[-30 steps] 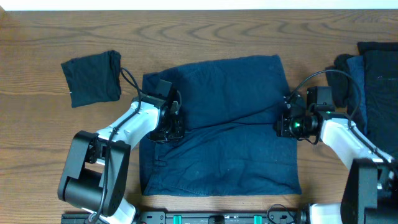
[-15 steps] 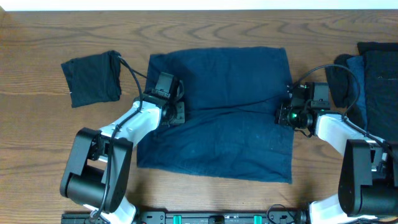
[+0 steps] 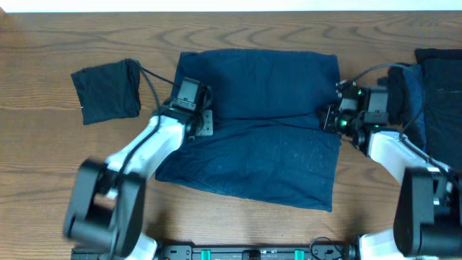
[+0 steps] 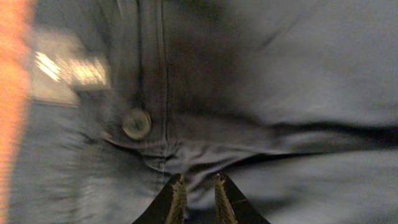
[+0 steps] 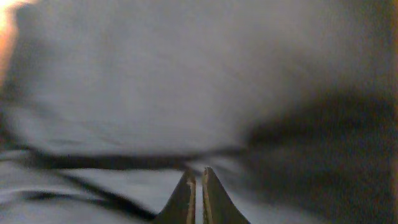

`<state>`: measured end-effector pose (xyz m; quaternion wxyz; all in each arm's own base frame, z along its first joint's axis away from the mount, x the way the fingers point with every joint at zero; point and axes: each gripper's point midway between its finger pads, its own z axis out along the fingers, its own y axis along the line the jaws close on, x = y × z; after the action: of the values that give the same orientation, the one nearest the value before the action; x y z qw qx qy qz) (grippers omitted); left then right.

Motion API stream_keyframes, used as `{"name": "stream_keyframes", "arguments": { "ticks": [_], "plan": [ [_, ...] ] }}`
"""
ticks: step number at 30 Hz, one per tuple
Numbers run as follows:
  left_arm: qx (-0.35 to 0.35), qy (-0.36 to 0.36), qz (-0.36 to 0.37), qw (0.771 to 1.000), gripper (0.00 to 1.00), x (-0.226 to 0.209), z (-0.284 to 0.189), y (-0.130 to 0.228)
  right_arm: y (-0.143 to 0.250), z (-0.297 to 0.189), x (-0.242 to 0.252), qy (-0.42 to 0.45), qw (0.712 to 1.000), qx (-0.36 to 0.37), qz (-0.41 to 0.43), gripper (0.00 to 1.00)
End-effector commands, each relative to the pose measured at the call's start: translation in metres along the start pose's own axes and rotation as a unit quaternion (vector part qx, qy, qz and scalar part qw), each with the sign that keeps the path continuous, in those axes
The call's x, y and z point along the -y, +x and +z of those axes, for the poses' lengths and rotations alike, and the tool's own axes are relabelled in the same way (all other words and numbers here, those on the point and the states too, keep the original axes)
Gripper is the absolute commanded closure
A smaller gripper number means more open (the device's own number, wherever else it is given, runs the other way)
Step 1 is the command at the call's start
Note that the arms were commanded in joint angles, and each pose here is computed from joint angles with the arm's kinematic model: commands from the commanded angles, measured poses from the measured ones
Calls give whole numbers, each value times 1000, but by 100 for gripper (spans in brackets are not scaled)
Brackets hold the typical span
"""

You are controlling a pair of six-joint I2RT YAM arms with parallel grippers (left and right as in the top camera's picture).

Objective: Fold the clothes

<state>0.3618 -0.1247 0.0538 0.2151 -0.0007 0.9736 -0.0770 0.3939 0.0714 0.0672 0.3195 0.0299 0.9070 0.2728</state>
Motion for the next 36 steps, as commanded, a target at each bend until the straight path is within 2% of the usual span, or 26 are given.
{"name": "stream_keyframes", "arguments": {
  "ticks": [1, 6, 10, 11, 17, 20, 27, 32, 36],
  "plan": [
    [91, 18, 2, 996, 81, 10, -60, -44, -26, -26, -69, -128, 992, 17, 12, 99],
    [78, 14, 1, 997, 81, 6, -74, -34, -1, -11, -102, -150, 987, -30, 38, 99],
    [37, 0, 2, 999, 81, 1, -56, -18, 26, 14, -126, -147, 987, -60, 7, 99],
    [26, -3, 2, 1000, 86, -1, -50, -14, 31, 20, -132, -150, 987, -64, -3, 99],
    [-33, -21, 2, 999, 92, -8, -15, 8, 65, 56, -168, -186, 978, -84, -52, 99],
    [-61, -31, 2, 998, 94, -12, 2, 20, 81, 76, -164, -165, 981, -93, -36, 99],
    [-117, -50, 2, 992, 94, -21, 33, 45, 127, 101, -133, -113, 978, -169, 48, 99],
    [-140, -58, 2, 988, 94, -26, 47, 58, 124, 91, -117, -106, 973, -187, 79, 98],
    [-145, -63, -8, 987, 94, -34, 51, 58, 122, 77, -94, -91, 969, -207, 101, 94]
  ]
}}
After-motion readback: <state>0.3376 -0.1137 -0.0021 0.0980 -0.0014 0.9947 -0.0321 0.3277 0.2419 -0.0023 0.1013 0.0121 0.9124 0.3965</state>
